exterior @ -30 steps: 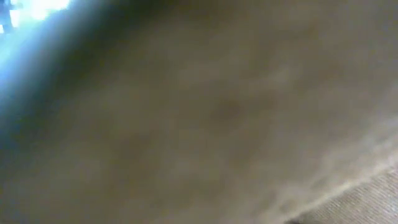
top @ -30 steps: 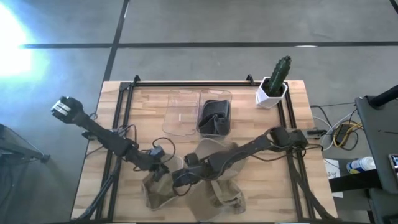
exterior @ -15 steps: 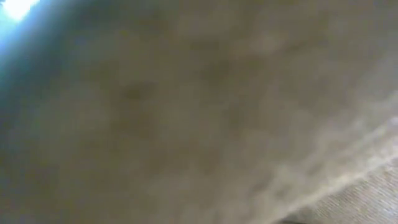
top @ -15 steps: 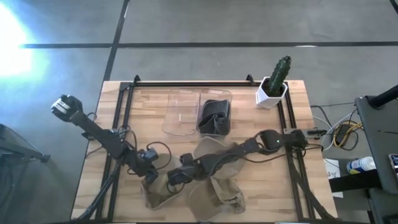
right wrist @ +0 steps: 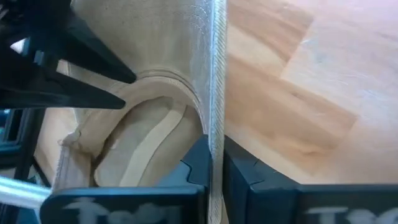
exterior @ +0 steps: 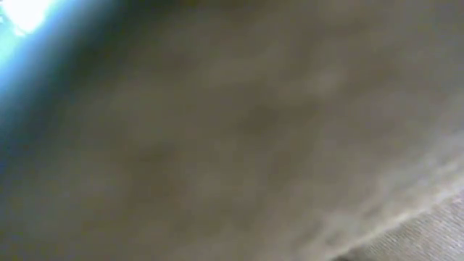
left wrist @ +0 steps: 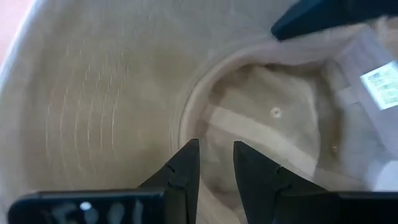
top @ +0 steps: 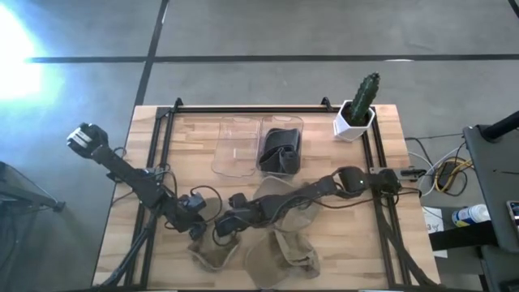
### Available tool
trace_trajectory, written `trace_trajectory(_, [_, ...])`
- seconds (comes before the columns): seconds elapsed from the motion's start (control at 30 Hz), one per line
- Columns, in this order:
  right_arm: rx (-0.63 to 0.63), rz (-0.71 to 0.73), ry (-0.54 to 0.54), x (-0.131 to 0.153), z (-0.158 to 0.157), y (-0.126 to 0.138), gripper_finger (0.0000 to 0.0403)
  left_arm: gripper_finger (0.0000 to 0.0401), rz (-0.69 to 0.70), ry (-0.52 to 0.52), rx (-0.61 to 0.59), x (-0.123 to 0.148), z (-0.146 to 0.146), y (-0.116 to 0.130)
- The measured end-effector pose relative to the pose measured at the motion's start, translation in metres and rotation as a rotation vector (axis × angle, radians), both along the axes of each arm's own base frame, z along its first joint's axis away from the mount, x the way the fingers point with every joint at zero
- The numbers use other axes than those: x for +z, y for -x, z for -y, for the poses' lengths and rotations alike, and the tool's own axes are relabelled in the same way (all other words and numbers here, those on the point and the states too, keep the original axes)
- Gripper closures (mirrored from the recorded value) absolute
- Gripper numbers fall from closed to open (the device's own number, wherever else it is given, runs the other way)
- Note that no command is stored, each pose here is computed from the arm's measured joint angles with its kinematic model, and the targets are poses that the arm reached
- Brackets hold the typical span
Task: Pick & Place hat
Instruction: Put the top left brown cap into the left transparent bin
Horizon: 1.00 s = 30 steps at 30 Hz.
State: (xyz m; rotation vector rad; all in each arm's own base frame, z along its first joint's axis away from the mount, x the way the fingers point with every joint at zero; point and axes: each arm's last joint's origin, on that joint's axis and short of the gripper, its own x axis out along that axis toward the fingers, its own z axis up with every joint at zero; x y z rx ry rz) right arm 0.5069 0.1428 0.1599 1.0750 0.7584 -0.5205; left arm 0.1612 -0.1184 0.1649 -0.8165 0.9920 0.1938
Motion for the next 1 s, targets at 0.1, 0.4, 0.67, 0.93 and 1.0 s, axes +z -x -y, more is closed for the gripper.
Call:
trace_trajectory(0.1, [0.029,0.015,0.014,0.01,-0.003,-0.002,0.0388,0.0309,0.029,0.014,-0.007,0.009,0.002,-0.002])
trace_trajectory(0.4, [0.09,-0.055,0.167,0.069,-0.001,0.004,0.0389,0.0309,0.32,0.102,-0.109,0.09,0.002,-0.003])
trace_trajectory(0.67, [-0.136,0.009,0.351,0.135,0.015,0.034,0.0389,0.0309,0.714,0.017,-0.13,0.181,-0.023,0.023])
trace_trajectory(0.93, [-0.438,-0.028,0.535,0.177,0.079,0.065,0.0389,0.0309,0.836,-0.103,-0.137,0.2,-0.037,0.039])
trace_trajectory(1.0, [-0.465,-0.061,0.554,0.175,0.102,0.063,0.0389,0.0309,0.823,-0.123,-0.12,0.195,-0.037,0.038])
